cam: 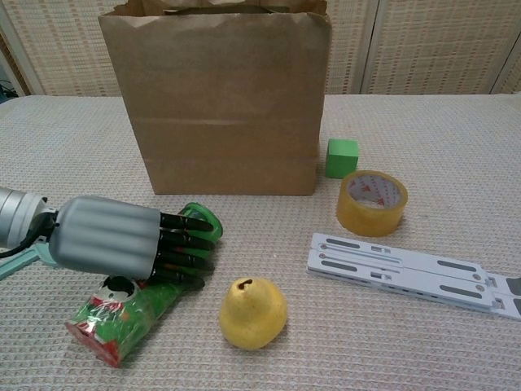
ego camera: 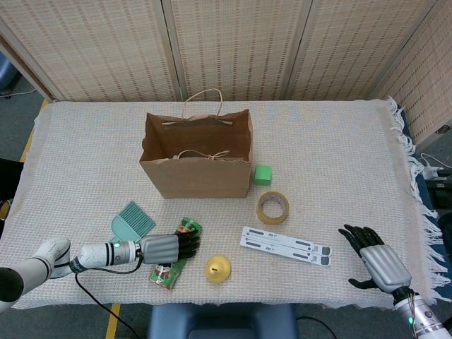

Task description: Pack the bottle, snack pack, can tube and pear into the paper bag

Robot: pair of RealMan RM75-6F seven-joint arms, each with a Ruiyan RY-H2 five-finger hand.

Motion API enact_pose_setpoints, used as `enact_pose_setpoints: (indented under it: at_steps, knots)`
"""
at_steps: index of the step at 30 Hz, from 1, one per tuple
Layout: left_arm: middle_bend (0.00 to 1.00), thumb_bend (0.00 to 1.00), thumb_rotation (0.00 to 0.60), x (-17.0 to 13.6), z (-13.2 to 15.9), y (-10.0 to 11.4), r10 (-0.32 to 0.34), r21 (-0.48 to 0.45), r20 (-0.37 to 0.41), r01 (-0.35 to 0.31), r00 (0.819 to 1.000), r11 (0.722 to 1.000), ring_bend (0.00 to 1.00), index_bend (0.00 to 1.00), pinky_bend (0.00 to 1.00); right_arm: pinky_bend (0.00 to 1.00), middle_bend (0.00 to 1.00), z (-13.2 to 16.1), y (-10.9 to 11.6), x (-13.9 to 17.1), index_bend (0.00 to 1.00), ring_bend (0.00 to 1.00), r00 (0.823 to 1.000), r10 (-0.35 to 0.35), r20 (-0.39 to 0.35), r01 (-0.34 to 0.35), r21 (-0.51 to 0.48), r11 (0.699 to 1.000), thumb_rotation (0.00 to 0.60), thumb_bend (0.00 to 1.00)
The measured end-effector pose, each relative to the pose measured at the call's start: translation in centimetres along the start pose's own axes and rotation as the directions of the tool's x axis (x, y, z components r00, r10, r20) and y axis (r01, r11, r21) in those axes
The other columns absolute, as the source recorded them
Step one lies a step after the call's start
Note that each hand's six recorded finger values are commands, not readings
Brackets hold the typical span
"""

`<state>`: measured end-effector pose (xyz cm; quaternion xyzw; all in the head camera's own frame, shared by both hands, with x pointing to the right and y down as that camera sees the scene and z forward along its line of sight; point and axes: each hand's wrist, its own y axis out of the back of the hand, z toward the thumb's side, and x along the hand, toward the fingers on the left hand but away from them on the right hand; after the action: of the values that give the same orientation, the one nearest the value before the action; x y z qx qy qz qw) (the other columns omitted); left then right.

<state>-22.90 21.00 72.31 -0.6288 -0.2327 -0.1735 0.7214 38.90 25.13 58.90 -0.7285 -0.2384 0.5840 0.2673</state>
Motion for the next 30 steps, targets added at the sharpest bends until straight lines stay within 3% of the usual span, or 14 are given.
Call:
enact_pose_setpoints:
  at_steps: [10, 22, 25, 30]
  knots:
    - [0.65, 0.66, 0.6, -1.8, -1.4, 0.5, -0.005, 0.009, -0.021, 0.005, 1.0, 1.0, 0.64, 0.63, 0.82, 0.0, 0.0, 0.0, 0.1, 0.0, 0.0, 0.0, 1.0, -0.008, 0.002, 0.008, -0.005, 1.0, 0.6, 0.03]
    - [0.65, 0.66, 0.6, -7.4, -5.0, 2.2, -0.04, 0.031, -0.143, 0.045, 0.989, 0.999, 0.65, 0.63, 0.82, 0.0, 0.0, -0.1, 0.2, 0.1, 0.0, 0.0, 1.0, -0.021, 0.001, 0.021, -0.001, 1.0, 0.6, 0.03]
    - [0.65, 0.66, 0.6, -9.5, -6.0, 1.7, -0.082, 0.018, -0.2, 0.088, 0.976, 0.996, 0.65, 0.63, 0.82, 0.0, 0.0, -0.1, 0.2, 0.1, 0.0, 0.0, 1.0, -0.025, 0.0, 0.025, 0.002, 1.0, 0.6, 0.03]
    - [0.65, 0.66, 0.6, -12.7, -7.9, 0.9, -0.142, -0.034, -0.33, 0.138, 0.933, 0.99, 0.65, 0.64, 0.82, 0.0, 0.0, 0.0, 0.2, 0.1, 0.0, 0.0, 1.0, -0.029, -0.001, 0.029, 0.004, 1.0, 0.6, 0.03]
